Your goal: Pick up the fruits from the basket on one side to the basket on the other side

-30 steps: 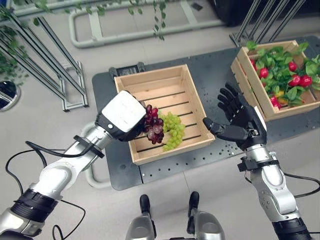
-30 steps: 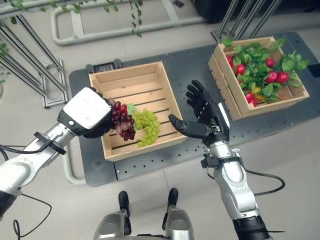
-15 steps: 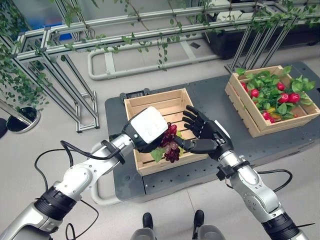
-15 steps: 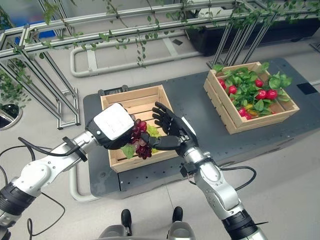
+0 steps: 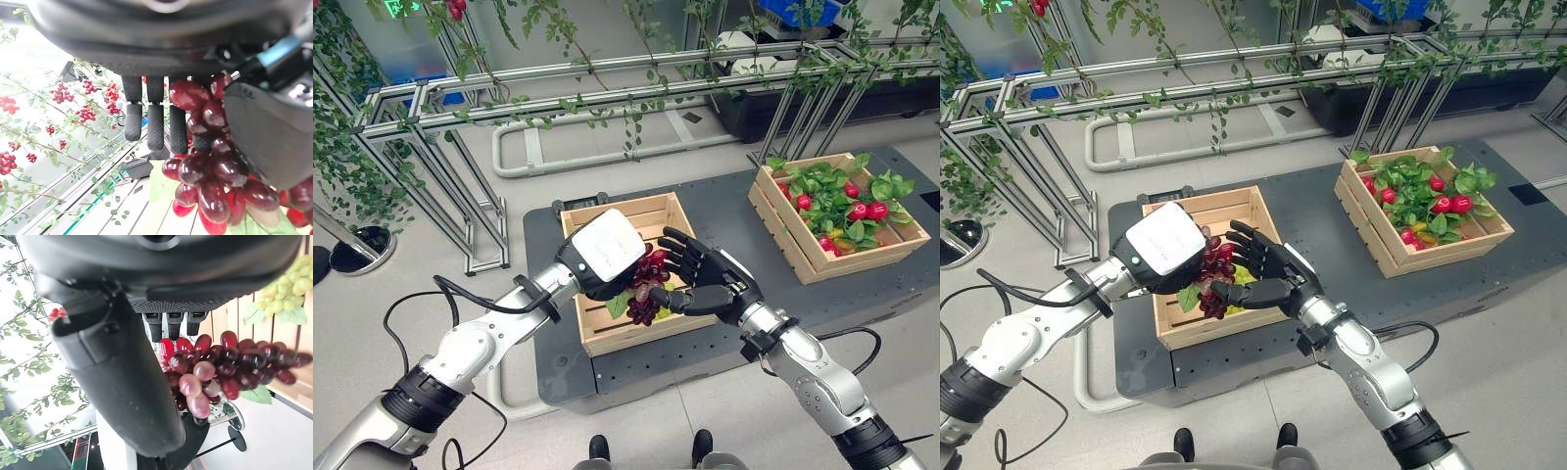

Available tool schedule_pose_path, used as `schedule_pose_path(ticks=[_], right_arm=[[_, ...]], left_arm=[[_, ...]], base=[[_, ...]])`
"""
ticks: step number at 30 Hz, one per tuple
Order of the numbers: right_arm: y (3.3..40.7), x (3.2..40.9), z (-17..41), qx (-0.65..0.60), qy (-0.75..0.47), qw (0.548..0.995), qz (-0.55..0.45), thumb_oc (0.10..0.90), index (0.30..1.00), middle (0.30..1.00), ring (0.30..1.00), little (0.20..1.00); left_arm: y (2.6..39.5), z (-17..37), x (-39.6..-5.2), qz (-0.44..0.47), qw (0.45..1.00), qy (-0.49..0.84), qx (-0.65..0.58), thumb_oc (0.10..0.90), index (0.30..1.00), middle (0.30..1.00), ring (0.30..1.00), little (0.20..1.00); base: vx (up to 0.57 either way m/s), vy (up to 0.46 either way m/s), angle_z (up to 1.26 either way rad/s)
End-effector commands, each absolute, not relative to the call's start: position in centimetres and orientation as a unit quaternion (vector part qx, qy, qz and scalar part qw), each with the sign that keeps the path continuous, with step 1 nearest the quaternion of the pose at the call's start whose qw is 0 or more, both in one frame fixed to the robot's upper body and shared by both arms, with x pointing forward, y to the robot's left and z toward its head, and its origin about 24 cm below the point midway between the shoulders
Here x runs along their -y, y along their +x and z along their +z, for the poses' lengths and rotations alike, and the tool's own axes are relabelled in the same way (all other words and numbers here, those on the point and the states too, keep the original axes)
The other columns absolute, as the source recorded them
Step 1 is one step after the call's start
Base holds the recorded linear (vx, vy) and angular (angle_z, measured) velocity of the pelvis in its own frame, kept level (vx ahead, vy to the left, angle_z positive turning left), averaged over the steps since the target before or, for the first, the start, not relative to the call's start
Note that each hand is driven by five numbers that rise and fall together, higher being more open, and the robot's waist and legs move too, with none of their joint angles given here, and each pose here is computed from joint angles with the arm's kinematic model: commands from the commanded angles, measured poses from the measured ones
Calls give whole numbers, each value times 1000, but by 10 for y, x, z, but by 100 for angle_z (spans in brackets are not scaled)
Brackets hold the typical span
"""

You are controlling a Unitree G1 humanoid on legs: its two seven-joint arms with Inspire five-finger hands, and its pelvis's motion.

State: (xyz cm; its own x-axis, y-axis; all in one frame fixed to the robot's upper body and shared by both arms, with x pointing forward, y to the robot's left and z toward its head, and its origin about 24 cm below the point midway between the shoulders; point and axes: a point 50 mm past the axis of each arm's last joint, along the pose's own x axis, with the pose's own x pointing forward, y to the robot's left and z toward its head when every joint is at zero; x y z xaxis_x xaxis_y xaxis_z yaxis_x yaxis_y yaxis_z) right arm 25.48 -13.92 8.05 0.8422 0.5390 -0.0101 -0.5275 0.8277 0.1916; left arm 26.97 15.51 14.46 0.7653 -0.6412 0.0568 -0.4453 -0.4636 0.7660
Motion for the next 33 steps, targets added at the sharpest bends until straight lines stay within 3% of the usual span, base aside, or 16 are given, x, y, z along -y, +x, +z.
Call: schedule_pose_path(ticks=[1,8,21,31,32,33], right_arm=[[259,128,110,34,129,926,354,800,900,900,900,900],[260,133,101,20,74,938,338,800,900,900,900,900],[264,120,76,-17,134,949,285,800,900,900,900,900],[263,111,72,-25,136,948,285,800,900,900,900,900],[263,112,73,-21,138,948,285,489,434,434,434,434],[263,110,74,-19,143,948,285,400,300,300,300,300]], left_arm=[[277,211,-139,8,427,804,414,400,300,300,300,300],[274,216,-139,7,450,784,428,400,300,300,300,300],[268,209,-130,-28,515,729,450,400,300,300,300,300],[264,206,-121,-46,524,713,464,400,300,300,300,300],[264,205,-120,-53,525,713,462,400,300,300,300,300],[264,203,-119,-57,524,714,461,400,300,300,300,300]], base=[[0,0,0],[5,0,0],[10,4,-2],[5,2,-1],[0,0,0],[0,0,0]])
